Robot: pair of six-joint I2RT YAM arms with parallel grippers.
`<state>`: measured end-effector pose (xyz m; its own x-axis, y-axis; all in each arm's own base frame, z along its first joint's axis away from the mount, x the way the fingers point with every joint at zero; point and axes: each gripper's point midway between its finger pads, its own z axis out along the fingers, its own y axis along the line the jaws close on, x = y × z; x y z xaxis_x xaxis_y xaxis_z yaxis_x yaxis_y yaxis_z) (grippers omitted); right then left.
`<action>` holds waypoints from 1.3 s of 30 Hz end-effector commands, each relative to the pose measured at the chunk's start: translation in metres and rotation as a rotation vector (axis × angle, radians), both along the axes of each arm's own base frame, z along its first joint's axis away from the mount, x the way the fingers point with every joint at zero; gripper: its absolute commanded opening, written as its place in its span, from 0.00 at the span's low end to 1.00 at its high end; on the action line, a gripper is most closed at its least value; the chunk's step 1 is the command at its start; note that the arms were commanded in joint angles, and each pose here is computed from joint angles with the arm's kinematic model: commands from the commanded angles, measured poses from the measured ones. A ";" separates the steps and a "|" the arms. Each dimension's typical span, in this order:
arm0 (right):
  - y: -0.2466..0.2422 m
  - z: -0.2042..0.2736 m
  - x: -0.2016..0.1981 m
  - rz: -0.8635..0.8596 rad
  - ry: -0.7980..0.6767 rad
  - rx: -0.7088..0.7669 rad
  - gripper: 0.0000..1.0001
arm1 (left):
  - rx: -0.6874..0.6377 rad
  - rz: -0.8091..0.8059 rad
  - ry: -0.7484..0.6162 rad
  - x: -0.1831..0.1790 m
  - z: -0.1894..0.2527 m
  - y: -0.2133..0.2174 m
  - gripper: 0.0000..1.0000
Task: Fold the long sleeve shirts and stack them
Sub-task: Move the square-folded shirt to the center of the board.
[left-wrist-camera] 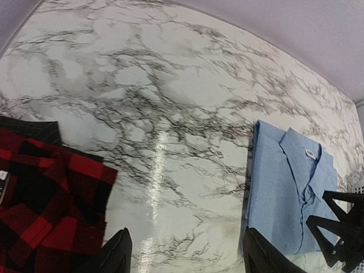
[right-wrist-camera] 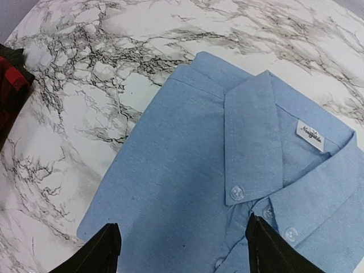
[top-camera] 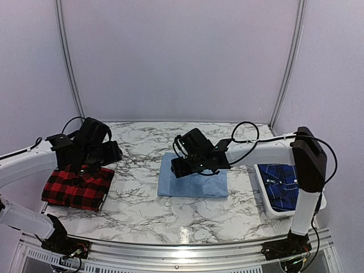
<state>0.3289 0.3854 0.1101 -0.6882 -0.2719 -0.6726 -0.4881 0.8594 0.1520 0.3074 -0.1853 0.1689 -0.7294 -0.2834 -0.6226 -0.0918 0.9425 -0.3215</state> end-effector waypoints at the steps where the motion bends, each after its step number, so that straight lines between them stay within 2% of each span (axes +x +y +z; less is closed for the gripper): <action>1: 0.018 -0.021 -0.001 0.038 0.021 -0.041 0.72 | 0.048 0.213 -0.003 -0.021 -0.004 0.068 0.70; 5: 0.017 -0.043 0.000 0.031 0.036 -0.098 0.73 | 0.057 0.294 0.004 -0.031 -0.004 0.102 0.70; 10: -0.014 -0.069 -0.006 -0.025 0.039 -0.192 0.74 | 0.071 0.385 0.008 -0.040 -0.003 0.138 0.70; 19: -0.054 -0.101 -0.069 -0.011 0.179 -0.190 0.75 | 0.034 0.542 0.127 -0.064 -0.035 0.185 0.74; 26: -0.052 -0.078 -0.105 0.045 0.223 -0.111 0.75 | -0.006 0.615 0.207 -0.083 -0.066 0.198 0.77; 32: -0.038 -0.043 -0.089 0.054 0.142 -0.070 0.77 | -0.059 0.549 0.230 -0.076 -0.100 0.183 0.87; 39: -0.023 -0.007 -0.065 0.052 0.038 -0.030 0.77 | -0.156 0.490 0.258 -0.070 -0.140 0.163 0.88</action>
